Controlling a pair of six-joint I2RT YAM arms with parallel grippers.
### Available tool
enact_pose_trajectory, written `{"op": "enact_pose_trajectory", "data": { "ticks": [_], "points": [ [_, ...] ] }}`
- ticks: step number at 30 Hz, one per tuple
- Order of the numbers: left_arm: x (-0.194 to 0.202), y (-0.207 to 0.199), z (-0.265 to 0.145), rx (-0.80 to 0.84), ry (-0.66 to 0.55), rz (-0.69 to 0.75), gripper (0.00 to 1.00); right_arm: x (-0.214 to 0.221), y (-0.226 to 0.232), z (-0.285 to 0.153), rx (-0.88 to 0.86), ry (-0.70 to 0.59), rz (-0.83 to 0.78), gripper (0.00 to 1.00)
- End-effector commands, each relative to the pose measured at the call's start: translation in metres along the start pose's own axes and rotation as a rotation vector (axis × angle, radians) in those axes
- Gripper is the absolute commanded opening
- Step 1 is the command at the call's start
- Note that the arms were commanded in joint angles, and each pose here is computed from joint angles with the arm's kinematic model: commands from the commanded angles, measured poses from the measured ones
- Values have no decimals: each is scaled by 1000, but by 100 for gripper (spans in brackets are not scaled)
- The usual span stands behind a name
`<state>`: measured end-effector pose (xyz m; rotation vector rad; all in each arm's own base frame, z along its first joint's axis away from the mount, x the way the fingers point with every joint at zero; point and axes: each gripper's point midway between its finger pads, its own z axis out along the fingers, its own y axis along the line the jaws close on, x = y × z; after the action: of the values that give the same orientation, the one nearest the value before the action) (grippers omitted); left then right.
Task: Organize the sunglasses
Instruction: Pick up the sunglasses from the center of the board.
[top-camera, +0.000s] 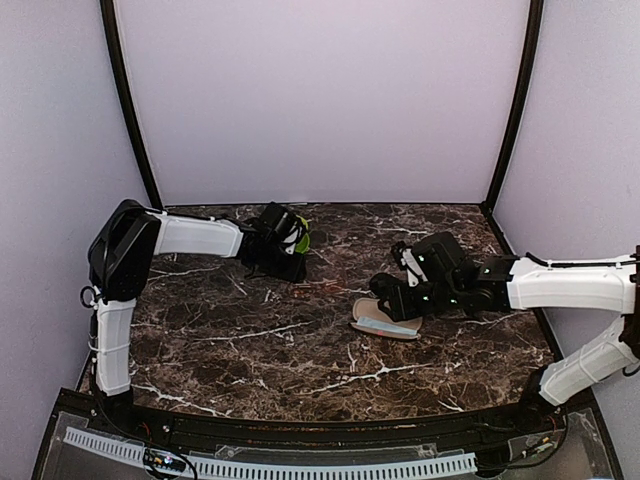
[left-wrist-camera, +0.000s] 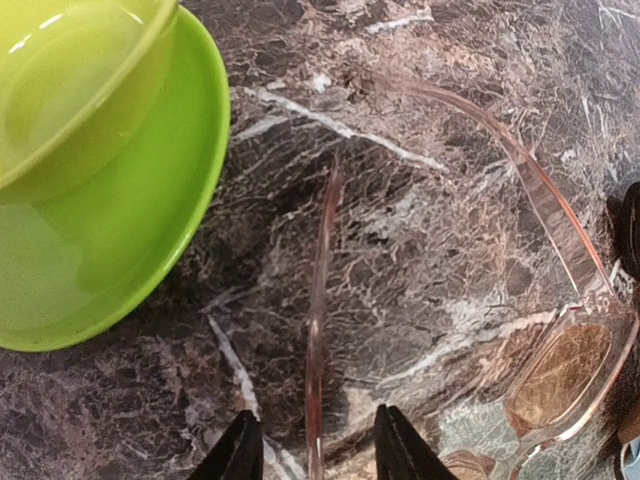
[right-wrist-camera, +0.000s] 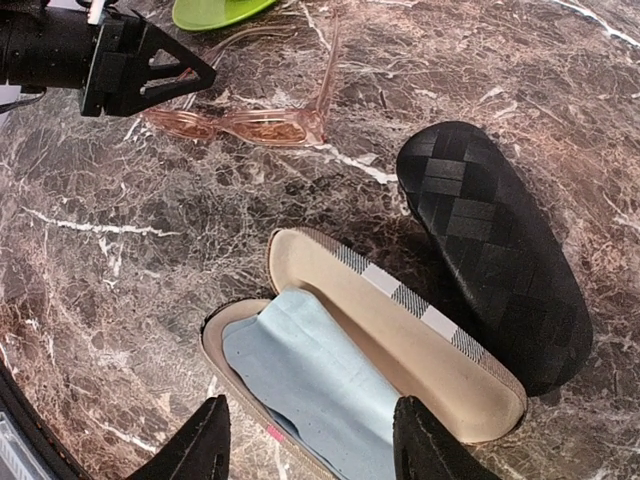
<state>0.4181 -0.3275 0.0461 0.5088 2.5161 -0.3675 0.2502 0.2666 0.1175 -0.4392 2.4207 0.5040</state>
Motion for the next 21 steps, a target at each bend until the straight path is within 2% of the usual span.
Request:
{"op": "enact_pose_trajectory", "data": {
  "ticks": [1, 12, 21],
  "points": [
    [-4, -5, -3, 22, 18, 23, 37, -1, 0, 1, -18, -19, 8, 56],
    [-4, -6, 5, 30, 21, 28, 13, 2, 0, 1, -21, -17, 13, 56],
    [-8, -7, -1, 28, 15, 33, 0, -4, 2, -2, -26, -28, 6, 56]
  ]
}}
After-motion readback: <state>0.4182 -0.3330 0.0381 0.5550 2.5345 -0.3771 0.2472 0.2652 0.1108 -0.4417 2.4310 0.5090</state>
